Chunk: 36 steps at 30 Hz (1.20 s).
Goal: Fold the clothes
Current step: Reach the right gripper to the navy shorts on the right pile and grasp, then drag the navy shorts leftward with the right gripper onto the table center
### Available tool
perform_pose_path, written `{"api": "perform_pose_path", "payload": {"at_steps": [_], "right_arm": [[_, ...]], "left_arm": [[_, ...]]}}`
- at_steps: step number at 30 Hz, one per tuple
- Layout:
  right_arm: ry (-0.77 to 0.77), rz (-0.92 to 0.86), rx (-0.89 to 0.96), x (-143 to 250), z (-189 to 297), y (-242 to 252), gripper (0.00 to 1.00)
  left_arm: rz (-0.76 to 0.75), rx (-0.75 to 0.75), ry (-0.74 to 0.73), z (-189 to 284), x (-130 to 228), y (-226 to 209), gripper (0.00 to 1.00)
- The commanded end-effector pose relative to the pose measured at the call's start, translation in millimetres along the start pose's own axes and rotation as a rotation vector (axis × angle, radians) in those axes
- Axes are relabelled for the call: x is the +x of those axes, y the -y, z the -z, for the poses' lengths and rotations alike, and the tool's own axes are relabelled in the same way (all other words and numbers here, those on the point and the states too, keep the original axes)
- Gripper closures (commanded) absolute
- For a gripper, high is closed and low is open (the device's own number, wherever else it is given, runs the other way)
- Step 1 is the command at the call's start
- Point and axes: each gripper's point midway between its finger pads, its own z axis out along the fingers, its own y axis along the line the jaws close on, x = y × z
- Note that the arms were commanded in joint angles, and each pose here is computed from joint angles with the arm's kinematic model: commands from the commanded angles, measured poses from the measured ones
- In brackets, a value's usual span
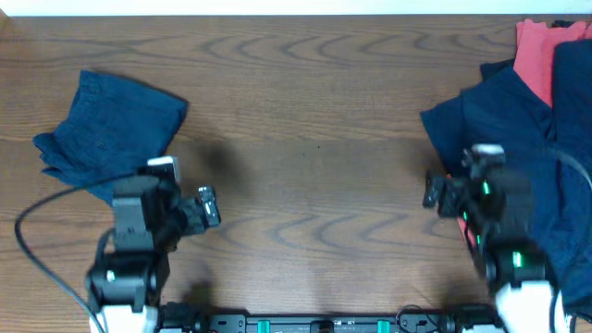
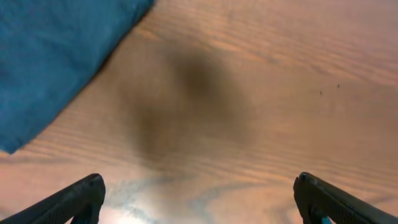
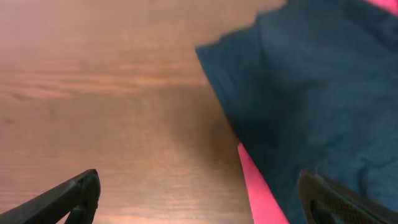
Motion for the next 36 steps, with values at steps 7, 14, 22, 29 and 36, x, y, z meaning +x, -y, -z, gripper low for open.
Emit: {"api": "perform_pose_path", "payload": {"at_steps": [7,14,22,29,36], "right_arm": [[-0.1,-0.009,0.094,-23.6,-87.4,11.8,0.01],[-0.121,0.044,0.204,-5.8,-149.3,33.6,0.1],[-0.147,0.039,0.318,12.6,-172.1,55.9,0.25],[-0.221,0.008,0.346,39.6,-184.2,70.1,0.59],[-0.171,-0.011,0.349,19.7,-172.0,73.8,0.99]], "left_arm": [[0.028,0.03,-0.168,-24.1,6.3,7.7,0.02],[0.037,0.014,-0.242,-38.6,15.7,4.5,0.02],[0.037,0.013,-0.248,-42.0,15.5,4.3,0.02],[0.037,0.013,-0.248,-42.0,15.5,4.3,0.02],[0.037,0.013,-0.247,-42.0,15.4,4.3,0.02]]}}
